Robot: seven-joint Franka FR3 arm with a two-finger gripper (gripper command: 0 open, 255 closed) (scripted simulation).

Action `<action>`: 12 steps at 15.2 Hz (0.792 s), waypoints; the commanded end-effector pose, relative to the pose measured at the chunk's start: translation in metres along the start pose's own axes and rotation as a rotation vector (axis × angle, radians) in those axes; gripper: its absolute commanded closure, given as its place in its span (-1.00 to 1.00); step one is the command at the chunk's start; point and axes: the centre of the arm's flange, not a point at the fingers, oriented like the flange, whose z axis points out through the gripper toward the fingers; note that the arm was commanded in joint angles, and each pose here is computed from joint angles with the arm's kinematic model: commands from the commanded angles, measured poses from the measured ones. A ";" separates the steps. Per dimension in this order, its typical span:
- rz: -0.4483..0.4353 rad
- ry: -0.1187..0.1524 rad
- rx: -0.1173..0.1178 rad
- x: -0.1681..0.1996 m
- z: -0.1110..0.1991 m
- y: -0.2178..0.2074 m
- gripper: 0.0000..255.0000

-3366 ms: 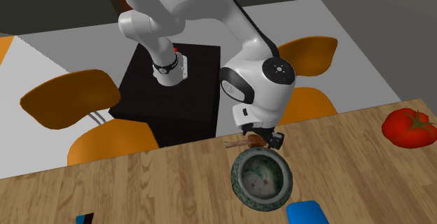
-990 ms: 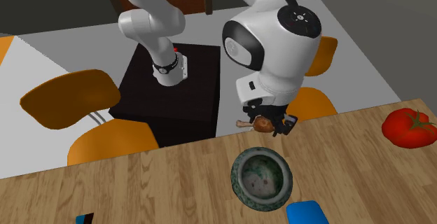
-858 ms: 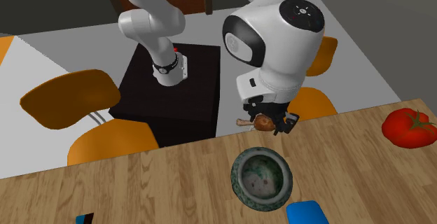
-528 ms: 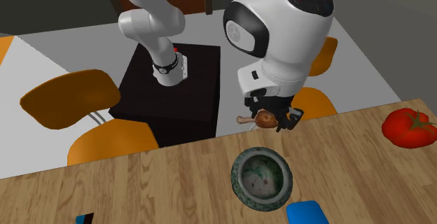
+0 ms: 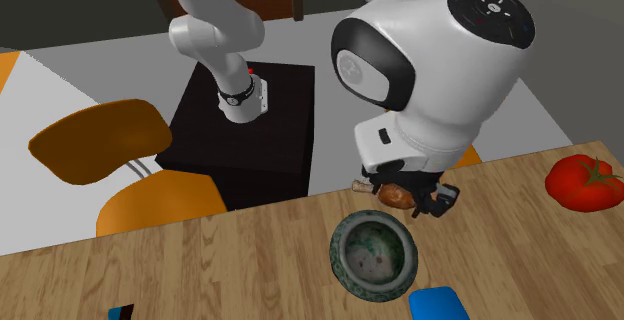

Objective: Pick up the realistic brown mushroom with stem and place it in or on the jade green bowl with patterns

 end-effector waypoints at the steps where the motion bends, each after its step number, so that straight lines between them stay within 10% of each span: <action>1: 0.001 0.001 -0.001 0.017 -0.001 -0.020 1.00; 12: 0.001 0.001 -0.001 0.039 0.039 -0.044 1.00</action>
